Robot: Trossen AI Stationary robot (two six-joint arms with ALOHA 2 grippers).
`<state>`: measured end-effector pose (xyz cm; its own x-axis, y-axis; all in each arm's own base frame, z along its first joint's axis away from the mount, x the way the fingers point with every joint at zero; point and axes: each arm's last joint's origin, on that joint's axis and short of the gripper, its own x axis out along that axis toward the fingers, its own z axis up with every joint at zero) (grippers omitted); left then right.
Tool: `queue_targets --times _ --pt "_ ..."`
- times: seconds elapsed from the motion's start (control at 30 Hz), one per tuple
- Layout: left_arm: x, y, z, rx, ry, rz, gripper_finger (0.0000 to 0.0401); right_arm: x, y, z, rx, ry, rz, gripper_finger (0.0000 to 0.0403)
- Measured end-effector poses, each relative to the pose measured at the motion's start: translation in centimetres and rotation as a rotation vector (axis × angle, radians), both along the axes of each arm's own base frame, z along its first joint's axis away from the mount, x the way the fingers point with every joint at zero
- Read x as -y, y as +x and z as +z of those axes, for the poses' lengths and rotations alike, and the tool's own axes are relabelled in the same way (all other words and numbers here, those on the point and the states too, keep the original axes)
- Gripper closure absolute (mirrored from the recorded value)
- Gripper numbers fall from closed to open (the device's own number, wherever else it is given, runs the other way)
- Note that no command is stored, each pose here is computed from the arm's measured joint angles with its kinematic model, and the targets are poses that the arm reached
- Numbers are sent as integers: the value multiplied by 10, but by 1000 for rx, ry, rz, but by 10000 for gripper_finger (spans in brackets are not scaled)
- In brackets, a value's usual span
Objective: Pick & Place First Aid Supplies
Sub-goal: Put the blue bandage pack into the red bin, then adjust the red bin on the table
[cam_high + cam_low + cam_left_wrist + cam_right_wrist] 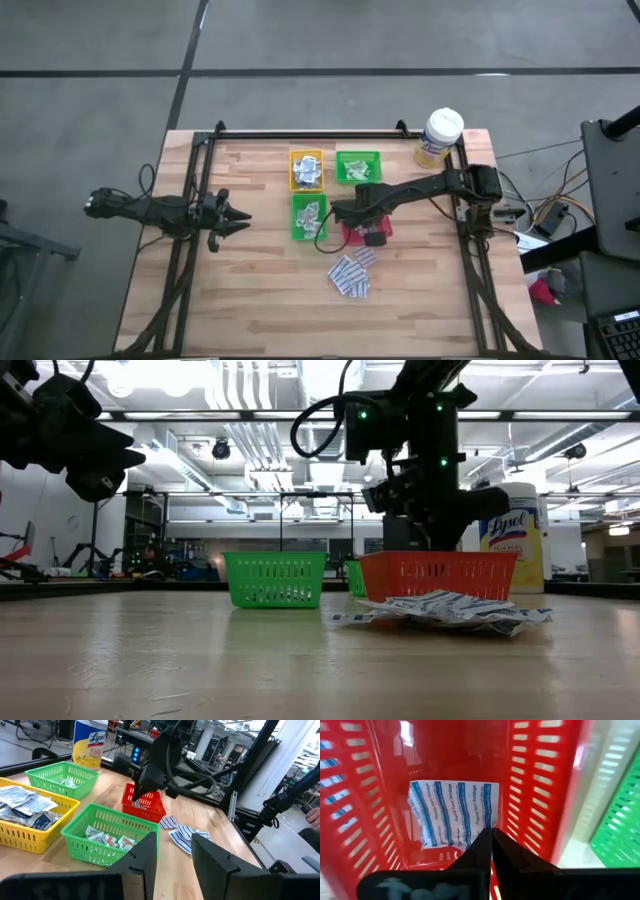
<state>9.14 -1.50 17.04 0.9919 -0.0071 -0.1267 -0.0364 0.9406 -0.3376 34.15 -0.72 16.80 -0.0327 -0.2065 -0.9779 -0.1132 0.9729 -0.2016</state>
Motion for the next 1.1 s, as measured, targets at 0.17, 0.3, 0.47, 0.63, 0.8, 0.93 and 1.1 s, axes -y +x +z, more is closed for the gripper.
queue_targets --times 0.17,0.3,0.47,0.63,0.8,0.93,1.1 --pt "0 0 0 0 -2 0 286 0 2 -11 -38 1 4 394" --pt "0 0 0 0 -7 1 286 0 2 -12 -42 1 -3 394" --pt "0 0 0 0 -15 2 286 0 1 -7 -24 2 -4 394" --pt "0 0 0 0 -15 2 286 1 1 -5 -16 7 -7 394" --pt "0 0 0 0 -14 2 286 2 1 -5 -15 8 -12 394" --pt "0 0 0 0 -14 2 286 2 2 4 4 7 -11 394" --pt "0 0 0 -1 -13 2 286 2 11 21 101 6 17 394"
